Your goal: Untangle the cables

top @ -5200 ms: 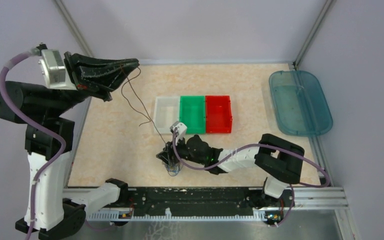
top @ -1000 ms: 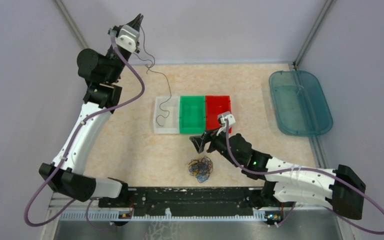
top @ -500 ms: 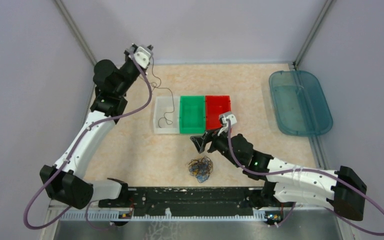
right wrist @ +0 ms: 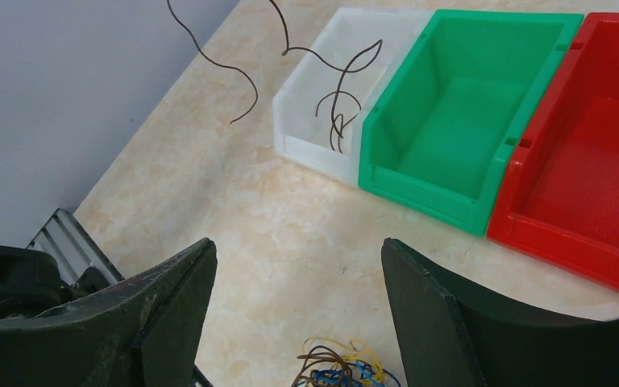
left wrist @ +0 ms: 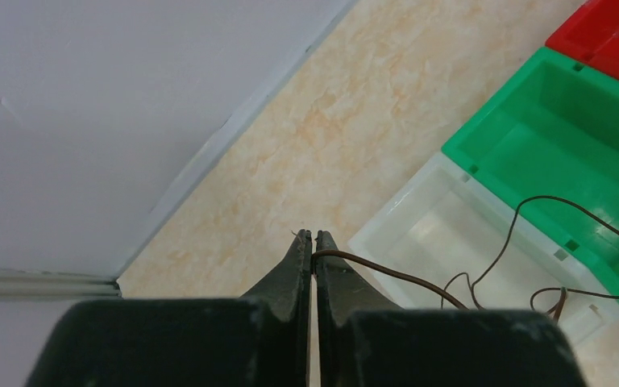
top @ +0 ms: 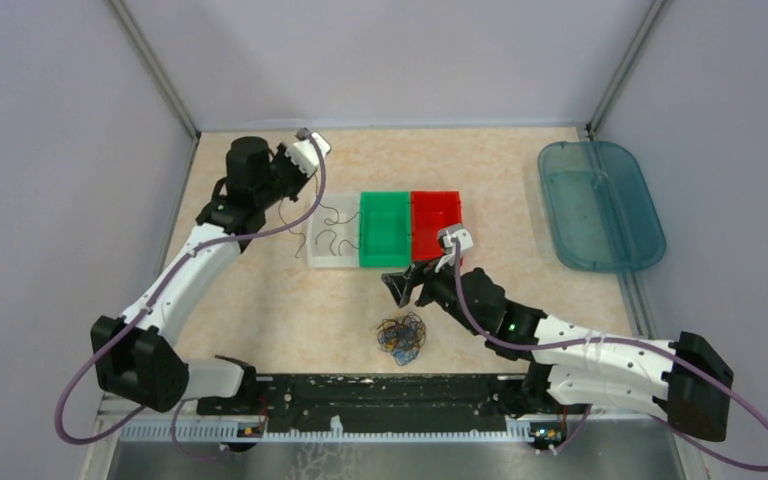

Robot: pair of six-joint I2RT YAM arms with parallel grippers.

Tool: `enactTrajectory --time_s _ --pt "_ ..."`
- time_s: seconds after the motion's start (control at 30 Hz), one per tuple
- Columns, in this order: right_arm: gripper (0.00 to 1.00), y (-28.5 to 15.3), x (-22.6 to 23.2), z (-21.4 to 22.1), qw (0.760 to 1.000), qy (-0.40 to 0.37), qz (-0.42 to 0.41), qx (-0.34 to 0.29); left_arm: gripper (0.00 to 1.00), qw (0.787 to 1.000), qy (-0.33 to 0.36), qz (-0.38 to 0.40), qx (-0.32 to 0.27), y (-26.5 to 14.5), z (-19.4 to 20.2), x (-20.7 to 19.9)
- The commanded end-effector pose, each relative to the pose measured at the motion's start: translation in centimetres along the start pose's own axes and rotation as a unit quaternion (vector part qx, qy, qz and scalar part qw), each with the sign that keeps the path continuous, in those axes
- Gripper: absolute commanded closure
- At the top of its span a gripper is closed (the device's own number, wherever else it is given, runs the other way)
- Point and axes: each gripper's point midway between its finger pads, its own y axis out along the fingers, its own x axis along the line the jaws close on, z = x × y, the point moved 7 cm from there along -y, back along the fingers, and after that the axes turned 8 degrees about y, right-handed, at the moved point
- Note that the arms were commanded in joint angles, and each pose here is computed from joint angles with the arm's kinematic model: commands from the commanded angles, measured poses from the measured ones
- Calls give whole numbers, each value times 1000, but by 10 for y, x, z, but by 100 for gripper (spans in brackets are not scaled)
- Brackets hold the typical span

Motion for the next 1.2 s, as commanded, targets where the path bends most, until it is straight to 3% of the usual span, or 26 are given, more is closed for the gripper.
enactTrajectory --time_s 0.0,0.3,0.67,0.8,1.03,1.17 --pt "25 2 5 -11 1000 17 2 -21 97 998 10 -41 46 10 15 6" --pt "33 29 12 -8 1000 12 5 5 100 991 -15 -124 43 30 -5 45" --pt "53 126 14 -26 996 53 -18 76 100 985 31 -135 99 9 29 60" --pt "56 157 13 -15 993 59 -23 100 100 989 35 -103 97 0 32 54" --pt "59 195 7 -4 992 72 -4 103 98 998 -53 13 41 -2 3 22" --pt "63 206 -1 -5 992 83 13 97 99 994 -85 45 45 10 -10 2"
